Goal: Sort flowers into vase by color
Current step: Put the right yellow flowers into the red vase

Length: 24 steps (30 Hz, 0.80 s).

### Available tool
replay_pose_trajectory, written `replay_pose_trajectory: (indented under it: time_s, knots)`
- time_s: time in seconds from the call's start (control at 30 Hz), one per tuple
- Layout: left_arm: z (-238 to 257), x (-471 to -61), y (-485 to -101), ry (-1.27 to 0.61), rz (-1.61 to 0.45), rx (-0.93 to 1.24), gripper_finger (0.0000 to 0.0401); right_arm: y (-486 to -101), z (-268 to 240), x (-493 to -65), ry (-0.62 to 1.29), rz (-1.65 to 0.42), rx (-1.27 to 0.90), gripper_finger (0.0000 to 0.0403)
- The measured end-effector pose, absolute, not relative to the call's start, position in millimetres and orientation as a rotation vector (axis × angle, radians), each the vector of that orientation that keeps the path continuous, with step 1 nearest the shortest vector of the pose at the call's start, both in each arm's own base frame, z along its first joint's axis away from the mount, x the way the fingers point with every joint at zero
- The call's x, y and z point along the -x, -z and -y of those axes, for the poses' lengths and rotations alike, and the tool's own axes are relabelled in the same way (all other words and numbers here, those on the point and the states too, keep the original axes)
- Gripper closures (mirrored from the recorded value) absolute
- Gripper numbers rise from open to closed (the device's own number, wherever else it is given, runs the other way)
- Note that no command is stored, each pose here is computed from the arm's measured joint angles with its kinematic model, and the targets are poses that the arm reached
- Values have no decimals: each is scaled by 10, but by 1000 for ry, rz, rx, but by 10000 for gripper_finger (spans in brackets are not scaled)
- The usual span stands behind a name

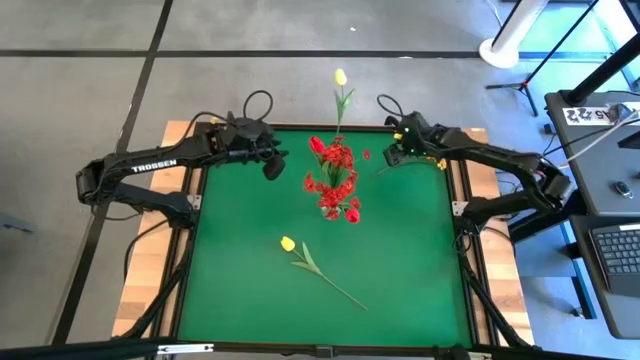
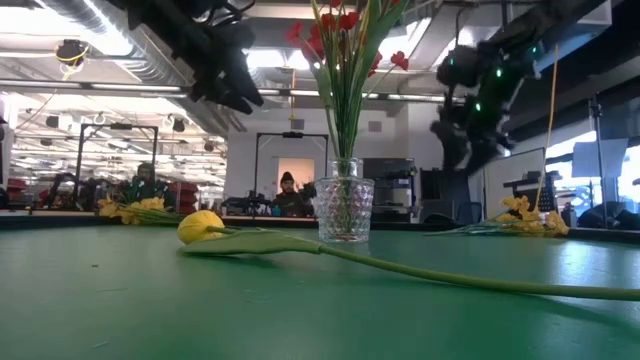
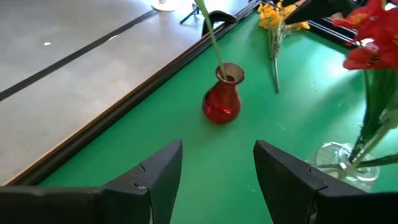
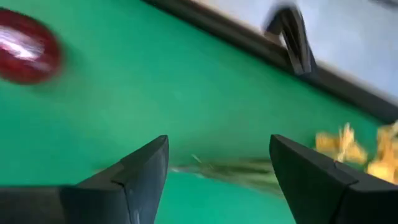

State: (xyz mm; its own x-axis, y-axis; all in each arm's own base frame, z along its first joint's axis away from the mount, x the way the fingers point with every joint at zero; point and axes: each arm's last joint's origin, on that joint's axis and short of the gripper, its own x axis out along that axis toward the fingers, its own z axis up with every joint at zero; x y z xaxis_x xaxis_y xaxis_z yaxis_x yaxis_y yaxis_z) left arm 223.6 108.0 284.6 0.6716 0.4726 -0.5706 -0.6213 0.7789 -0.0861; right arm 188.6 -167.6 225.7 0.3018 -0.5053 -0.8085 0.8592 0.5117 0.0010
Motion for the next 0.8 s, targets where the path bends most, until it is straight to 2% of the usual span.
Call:
replay_pose_trajectory:
  time_s: [0.4,0.63,0.8]
  knots:
    - [-971,-2276,-2834,-576,-582,257,206,-1775,1688,-1837,1137,-848,-902,128]
    - [-916,-2289,-2821,-555,-601,250,206,-1670,1793,-1804,1282,-785,-1011,128]
    - [-860,-2290,-2797,-535,-635,246,206,-1501,1927,-1707,1376,-827,-1065,128]
